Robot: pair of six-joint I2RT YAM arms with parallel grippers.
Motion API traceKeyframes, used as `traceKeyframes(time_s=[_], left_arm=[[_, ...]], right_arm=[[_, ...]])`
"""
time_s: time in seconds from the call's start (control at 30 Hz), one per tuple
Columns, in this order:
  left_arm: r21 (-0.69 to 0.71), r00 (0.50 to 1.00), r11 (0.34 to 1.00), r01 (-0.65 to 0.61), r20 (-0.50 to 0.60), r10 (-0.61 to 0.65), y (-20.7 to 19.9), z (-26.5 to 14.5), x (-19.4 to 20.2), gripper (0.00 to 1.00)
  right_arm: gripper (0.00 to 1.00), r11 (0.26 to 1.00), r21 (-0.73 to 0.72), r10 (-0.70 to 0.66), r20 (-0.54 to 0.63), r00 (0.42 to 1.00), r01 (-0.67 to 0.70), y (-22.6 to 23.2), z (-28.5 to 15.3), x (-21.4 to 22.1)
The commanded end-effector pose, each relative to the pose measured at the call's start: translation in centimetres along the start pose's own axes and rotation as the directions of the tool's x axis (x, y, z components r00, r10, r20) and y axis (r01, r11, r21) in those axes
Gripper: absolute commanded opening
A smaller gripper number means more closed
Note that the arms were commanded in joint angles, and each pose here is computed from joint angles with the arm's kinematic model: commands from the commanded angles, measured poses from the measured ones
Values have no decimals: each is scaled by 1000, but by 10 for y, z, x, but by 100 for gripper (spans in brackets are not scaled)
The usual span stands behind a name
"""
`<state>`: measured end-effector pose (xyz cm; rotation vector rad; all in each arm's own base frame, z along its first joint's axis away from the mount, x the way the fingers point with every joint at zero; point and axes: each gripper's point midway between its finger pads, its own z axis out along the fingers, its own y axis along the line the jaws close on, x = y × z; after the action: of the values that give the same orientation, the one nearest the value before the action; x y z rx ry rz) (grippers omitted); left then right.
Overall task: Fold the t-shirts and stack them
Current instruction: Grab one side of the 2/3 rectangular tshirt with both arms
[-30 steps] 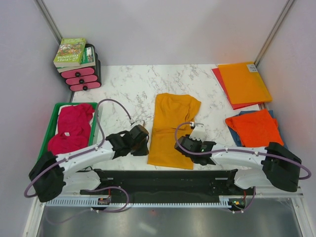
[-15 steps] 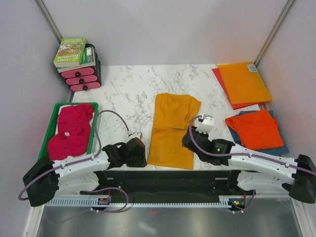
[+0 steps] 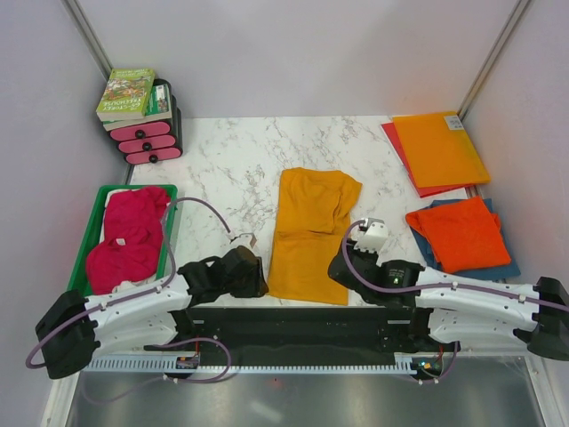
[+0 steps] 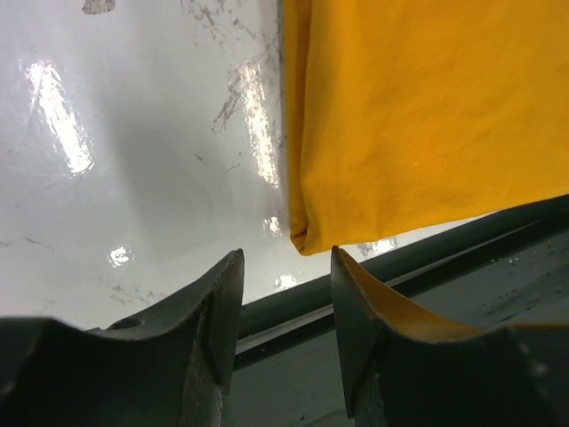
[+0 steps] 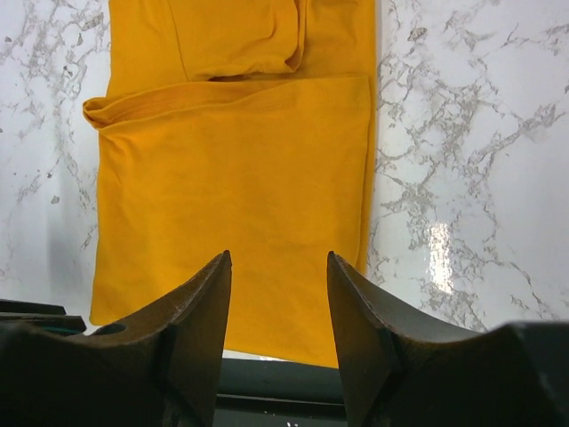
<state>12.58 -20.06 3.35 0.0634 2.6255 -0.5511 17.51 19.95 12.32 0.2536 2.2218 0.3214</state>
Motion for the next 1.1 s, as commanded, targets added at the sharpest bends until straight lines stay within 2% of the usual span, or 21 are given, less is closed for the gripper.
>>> traceKeyframes(time_s=[0.0,0.17,0.4,0.67,0.77,0.87,0.93,1.07], left_arm=[[64,995,997,43,85,-48,-13,-8,-17,50],[92,993,995,40,105,-50,-17,-10,-21,49],[-50,998,999,2,-62,-5,-2,23,8,46],[-91,995,996,-5,-101,-4,6,29,17,43],[-96,995,995,0,-100,-10,10,26,19,38],[-92,996,996,6,-93,-15,13,21,20,27],[-88,995,996,13,-98,-21,14,19,23,26],[-63,994,997,36,-100,-42,14,13,28,32]], right_arm=[[54,999,34,21,28,999,-22,-13,-1,1],[54,999,39,25,27,999,-26,-16,-1,5],[54,998,42,39,34,999,-40,-16,-2,3],[54,997,53,45,31,998,-47,-24,-4,6],[54,997,62,49,22,999,-50,-28,-4,11],[54,996,65,54,7,999,-54,-32,-3,18],[54,996,66,54,-6,999,-53,-33,-4,23],[54,996,69,56,-14,998,-55,-35,-5,29]])
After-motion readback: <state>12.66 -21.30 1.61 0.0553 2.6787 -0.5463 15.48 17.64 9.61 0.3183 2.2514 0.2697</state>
